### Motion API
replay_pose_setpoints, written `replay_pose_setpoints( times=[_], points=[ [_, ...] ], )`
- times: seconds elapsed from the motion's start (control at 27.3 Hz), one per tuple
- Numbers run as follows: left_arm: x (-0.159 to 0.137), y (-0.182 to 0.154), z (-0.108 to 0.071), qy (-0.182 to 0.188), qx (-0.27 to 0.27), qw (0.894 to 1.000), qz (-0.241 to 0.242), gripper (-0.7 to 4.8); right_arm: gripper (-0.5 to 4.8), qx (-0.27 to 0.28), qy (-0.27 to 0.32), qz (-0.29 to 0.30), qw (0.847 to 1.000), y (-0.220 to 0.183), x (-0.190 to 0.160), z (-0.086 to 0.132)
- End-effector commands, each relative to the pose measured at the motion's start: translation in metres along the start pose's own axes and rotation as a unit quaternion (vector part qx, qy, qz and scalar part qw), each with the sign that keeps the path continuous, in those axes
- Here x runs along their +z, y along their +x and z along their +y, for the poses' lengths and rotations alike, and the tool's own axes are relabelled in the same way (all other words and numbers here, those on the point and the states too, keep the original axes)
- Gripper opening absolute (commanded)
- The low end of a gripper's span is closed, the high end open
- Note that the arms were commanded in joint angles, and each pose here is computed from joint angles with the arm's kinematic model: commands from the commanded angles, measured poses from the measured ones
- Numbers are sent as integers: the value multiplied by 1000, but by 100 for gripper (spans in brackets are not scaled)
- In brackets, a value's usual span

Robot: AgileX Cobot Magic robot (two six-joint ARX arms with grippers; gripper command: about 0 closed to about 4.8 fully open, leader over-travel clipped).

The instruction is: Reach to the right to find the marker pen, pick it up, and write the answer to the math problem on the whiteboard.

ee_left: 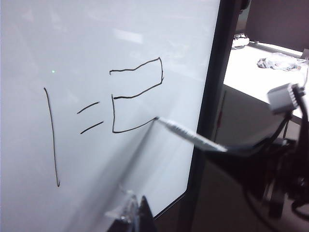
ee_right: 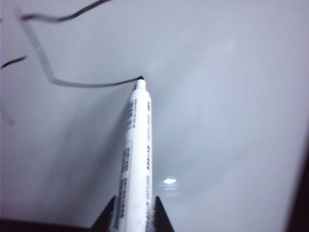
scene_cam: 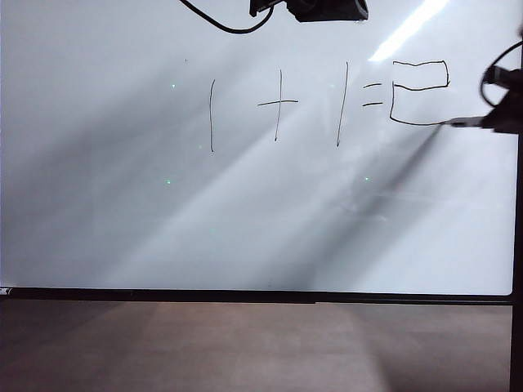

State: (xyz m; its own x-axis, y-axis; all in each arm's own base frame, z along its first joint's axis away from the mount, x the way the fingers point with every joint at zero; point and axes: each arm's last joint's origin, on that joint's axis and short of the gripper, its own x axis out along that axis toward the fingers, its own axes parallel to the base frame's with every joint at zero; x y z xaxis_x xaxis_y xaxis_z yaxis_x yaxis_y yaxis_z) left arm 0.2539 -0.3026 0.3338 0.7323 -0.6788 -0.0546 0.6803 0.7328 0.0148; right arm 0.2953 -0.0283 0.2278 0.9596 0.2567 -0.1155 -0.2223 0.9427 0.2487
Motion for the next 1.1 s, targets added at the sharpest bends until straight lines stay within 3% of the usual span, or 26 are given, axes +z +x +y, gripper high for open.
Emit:
replay_pose_setpoints(
  times=[0.04, 0.26, 0.44, 0.7, 0.95, 1.1],
  points=[
    [3, -1, 0, 1, -1, 1000, -6, -4, -5, -15, 3, -25, 1000, -10, 10, -11],
    [3, -1, 0, 1, -1, 1000, -7, -4, -4, 30, 14, -30, 999, -14, 7, 7],
    [3, -1, 0, 1, -1, 1000, -6, -4, -5, -18, 17, -66, 997, -61, 11, 30],
    [3, -1, 0, 1, -1, 1000, -6, -4, -5, -75, -28, -110, 991, -113, 31, 51],
    [3, -1, 0, 1, -1, 1000, -6, -4, -5, -77, -22, -91, 993, -157, 27, 68],
    [3, -1, 0, 1, 0, 1000, -6, -4, -5, -78, -27, -110, 991, -173, 17, 72]
  ],
)
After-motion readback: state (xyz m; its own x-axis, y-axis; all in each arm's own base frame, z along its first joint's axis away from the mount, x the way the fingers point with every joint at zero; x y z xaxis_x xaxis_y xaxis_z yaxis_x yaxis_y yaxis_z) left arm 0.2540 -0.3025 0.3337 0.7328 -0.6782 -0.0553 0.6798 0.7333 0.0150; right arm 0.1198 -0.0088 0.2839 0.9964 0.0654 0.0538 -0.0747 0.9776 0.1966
